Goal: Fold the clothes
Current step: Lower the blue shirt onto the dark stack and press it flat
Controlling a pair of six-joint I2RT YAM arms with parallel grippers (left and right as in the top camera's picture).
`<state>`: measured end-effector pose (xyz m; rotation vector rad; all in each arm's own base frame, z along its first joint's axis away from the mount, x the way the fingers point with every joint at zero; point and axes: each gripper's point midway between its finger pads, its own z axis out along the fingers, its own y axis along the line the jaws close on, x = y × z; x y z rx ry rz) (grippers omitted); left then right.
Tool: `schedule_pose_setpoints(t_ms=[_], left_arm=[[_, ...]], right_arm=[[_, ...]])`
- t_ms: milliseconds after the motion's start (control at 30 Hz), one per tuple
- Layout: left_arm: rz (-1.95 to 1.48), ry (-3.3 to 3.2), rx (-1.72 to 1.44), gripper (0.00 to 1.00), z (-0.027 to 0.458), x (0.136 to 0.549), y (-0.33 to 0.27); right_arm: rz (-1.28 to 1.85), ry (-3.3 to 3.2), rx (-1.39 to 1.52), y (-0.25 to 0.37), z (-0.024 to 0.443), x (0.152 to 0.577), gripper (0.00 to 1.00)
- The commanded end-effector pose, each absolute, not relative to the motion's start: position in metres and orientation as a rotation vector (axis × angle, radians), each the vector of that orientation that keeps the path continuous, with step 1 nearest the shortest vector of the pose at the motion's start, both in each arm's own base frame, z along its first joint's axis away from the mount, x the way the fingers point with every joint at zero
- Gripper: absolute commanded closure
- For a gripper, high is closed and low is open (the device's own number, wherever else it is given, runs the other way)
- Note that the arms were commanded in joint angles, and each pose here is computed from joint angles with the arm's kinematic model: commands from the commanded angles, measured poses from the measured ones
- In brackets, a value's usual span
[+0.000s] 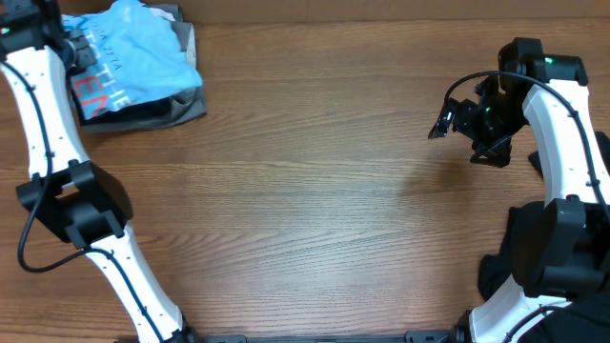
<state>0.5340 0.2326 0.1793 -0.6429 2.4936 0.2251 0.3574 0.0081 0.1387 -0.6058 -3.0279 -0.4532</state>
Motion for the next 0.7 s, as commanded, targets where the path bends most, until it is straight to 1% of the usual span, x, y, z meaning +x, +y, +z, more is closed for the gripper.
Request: schedule_pose_setpoints(t_ms=[0, 33, 67, 100, 133, 167, 200, 300, 433, 667], left_arm=[[0.276, 2.44, -0.66, 0.86, 0.195, 0.529, 0.26], [0.277, 2.435, -0.667, 0.82, 0.195, 0.528, 0.264], [0.272, 2.431, -0.671, 0.74, 0.194, 0.528, 0.266], [0.258, 2.429, -0.669, 0.58, 0.194, 0.528, 0.266], [0.238, 2.429, -0.665, 0.36, 0.194, 0.529, 0.265], [0.215, 2.429, -0.659, 0.08, 0.194, 0.53, 0.263], [0.196, 2.429, -0.653, 0.0, 0.194, 0.531, 0.261], [0.156, 2.43, -0.64, 0.0, 0.194, 0.534, 0.255], [0.103, 2.415, -0.71, 0.0, 0.192, 0.535, 0.249], [-0.218, 2.421, -0.585, 0.0, 0.196, 0.551, 0.198]], right_arm=[[-0.44, -3.033, -0.606, 0.008, 0.139, 0.356, 0.0], [-0.439, -3.032, -0.605, 0.008, 0.139, 0.356, 0.0], [-0.439, -3.031, -0.606, 0.008, 0.139, 0.356, 0.0], [-0.439, -3.03, -0.606, 0.008, 0.139, 0.356, 0.0], [-0.438, -3.028, -0.606, 0.008, 0.139, 0.355, 0.0], [-0.438, -3.028, -0.606, 0.008, 0.139, 0.355, 0.0], [-0.438, -3.027, -0.606, 0.008, 0.139, 0.355, 0.0], [-0.437, -3.022, -0.605, 0.008, 0.139, 0.354, 0.0], [-0.435, -3.016, -0.605, 0.008, 0.139, 0.352, 0.0], [-0.438, -3.029, -0.605, 0.008, 0.139, 0.356, 0.0]])
